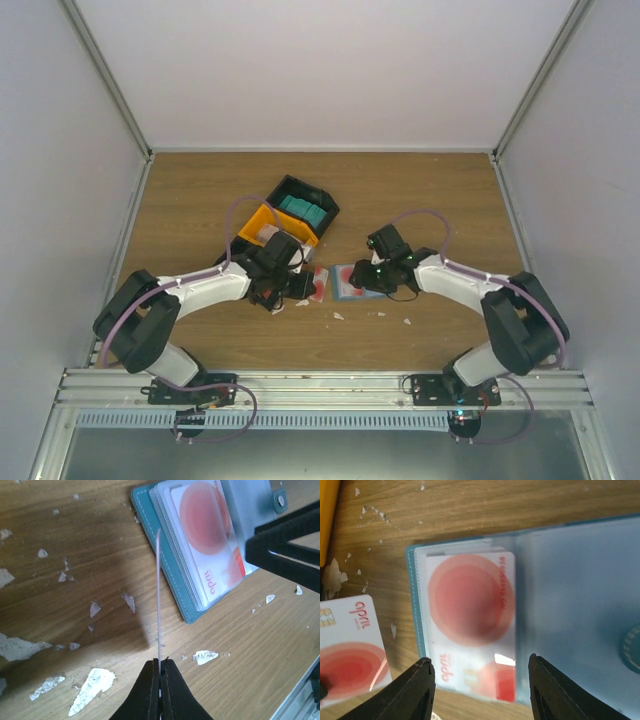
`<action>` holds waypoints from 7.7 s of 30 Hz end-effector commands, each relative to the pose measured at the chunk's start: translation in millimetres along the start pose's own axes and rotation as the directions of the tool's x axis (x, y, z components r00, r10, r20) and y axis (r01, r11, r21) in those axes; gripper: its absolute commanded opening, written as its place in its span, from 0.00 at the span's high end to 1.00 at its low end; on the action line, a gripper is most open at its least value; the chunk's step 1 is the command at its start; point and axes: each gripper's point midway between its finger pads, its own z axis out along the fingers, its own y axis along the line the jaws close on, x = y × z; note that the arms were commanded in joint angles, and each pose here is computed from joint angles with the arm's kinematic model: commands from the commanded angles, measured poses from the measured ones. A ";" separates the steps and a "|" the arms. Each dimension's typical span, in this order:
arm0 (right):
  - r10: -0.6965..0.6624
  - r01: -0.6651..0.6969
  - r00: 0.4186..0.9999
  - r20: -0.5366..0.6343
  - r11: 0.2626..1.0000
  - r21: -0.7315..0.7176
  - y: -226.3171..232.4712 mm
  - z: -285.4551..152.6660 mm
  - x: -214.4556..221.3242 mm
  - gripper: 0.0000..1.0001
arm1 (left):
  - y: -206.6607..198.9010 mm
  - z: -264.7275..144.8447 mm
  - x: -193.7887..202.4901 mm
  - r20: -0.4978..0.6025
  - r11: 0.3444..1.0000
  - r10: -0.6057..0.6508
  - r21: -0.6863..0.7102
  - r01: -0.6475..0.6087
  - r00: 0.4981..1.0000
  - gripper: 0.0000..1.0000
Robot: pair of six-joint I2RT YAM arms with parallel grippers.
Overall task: Put the credit cards into the card holder
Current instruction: Insert the credit card into the card holder.
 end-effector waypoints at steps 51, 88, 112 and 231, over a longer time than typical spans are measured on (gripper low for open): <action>-0.125 0.092 0.976 0.180 0.979 0.180 19.0 -29.8 -17.5 0.35 | 4.5 -3.5 -18.8 0.069 0.997 -0.017 -0.071 0.022 0.997 1.00; -0.029 0.024 0.999 0.022 0.978 0.207 -74.9 -20.4 24.6 0.43 | -73.7 45.4 -46.2 0.130 0.910 -0.217 0.386 0.152 0.968 1.00; -0.020 0.017 1.000 0.006 0.968 0.250 -79.4 -9.7 17.3 0.44 | -65.0 67.8 -42.6 0.098 0.900 -0.259 0.387 0.203 0.961 1.00; 0.088 -0.093 0.995 0.042 0.987 0.130 -59.4 -3.5 35.4 0.50 | -83.9 96.2 -27.1 0.018 0.905 -0.255 0.356 0.232 0.967 0.79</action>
